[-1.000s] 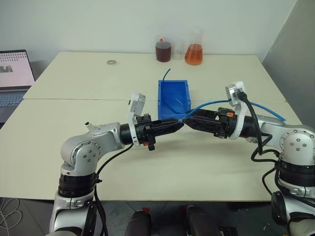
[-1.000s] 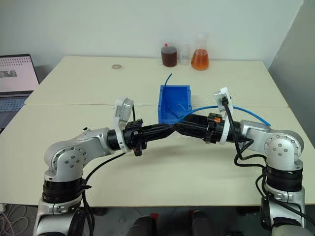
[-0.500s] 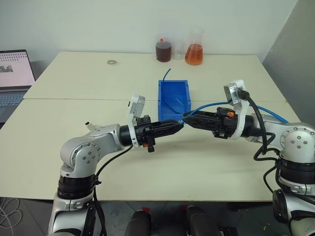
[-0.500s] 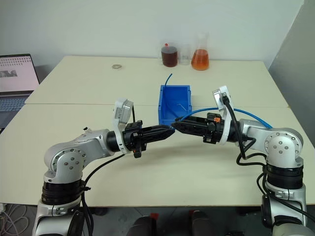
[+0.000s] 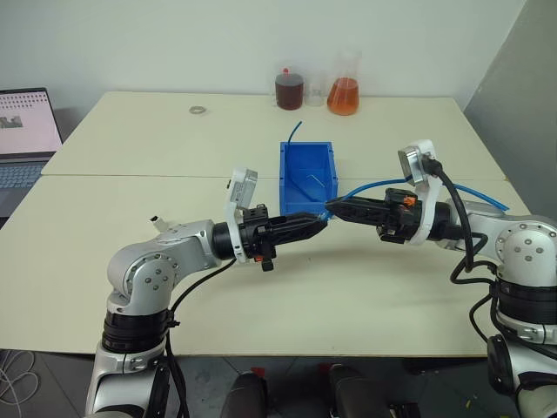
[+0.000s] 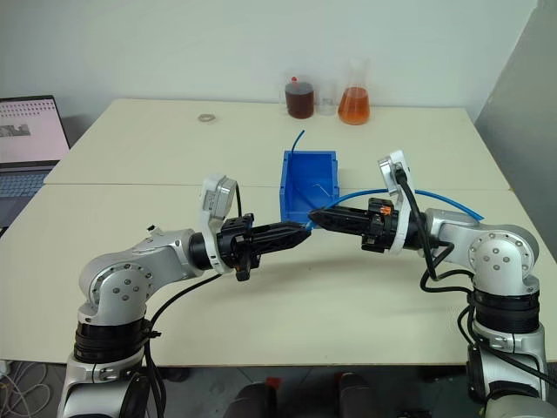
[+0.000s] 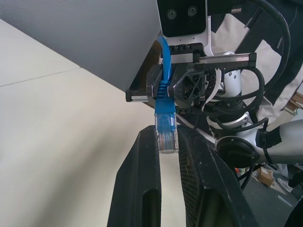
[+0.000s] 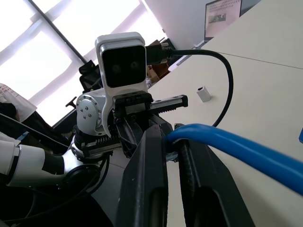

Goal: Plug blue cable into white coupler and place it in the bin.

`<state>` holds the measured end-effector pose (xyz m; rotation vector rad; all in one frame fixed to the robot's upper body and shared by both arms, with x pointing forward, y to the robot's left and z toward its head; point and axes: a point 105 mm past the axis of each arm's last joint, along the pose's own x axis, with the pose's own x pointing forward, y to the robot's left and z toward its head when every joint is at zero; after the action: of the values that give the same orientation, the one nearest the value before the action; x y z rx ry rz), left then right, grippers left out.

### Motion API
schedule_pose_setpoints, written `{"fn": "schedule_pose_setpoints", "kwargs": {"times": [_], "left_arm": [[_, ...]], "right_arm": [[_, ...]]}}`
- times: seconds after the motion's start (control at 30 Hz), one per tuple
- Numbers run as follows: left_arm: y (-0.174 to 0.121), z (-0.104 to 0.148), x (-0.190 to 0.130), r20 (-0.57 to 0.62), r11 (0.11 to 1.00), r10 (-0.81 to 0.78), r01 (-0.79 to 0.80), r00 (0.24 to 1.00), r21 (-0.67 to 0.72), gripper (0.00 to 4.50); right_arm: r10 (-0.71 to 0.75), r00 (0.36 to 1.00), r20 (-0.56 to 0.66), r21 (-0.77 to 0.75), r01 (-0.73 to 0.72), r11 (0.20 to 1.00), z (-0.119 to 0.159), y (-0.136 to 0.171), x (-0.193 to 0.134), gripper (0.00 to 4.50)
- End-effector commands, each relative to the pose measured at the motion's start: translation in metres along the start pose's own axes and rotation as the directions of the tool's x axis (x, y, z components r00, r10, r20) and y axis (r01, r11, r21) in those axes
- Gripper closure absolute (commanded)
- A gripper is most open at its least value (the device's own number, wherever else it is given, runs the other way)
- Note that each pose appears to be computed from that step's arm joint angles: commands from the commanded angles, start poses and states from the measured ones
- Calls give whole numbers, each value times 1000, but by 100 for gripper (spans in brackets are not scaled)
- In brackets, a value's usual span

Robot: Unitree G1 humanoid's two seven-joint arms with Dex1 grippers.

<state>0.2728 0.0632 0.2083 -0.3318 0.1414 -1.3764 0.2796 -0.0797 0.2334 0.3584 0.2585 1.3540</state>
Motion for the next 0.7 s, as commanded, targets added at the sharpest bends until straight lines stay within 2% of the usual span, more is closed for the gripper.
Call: {"fn": "schedule_pose_setpoints", "kwargs": {"times": [0.03,0.17,0.27,0.37,0.53,0.57,0.7], "left_arm": [[-5,11,3,32,998,-4,3,999,60,426],[-5,11,3,33,998,-4,2,999,60,426],[-6,10,2,29,998,-4,2,1000,62,426],[-6,10,2,28,998,-4,2,1000,60,426],[-6,9,3,27,998,-8,6,1000,58,426],[-7,9,3,28,998,-9,7,1000,57,426],[-7,9,3,27,998,-10,9,1000,56,426]], "right_arm": [[87,996,-25,-24,-88,996,3,15,8,329],[84,996,-27,-28,-84,996,2,15,9,246],[79,996,-30,-23,-80,997,0,14,10,246],[58,998,-2,-11,-58,998,4,9,10,297],[45,999,24,0,-45,999,9,6,8,410],[46,999,28,4,-46,999,10,6,7,424],[45,998,37,14,-46,999,11,5,5,426]]}}
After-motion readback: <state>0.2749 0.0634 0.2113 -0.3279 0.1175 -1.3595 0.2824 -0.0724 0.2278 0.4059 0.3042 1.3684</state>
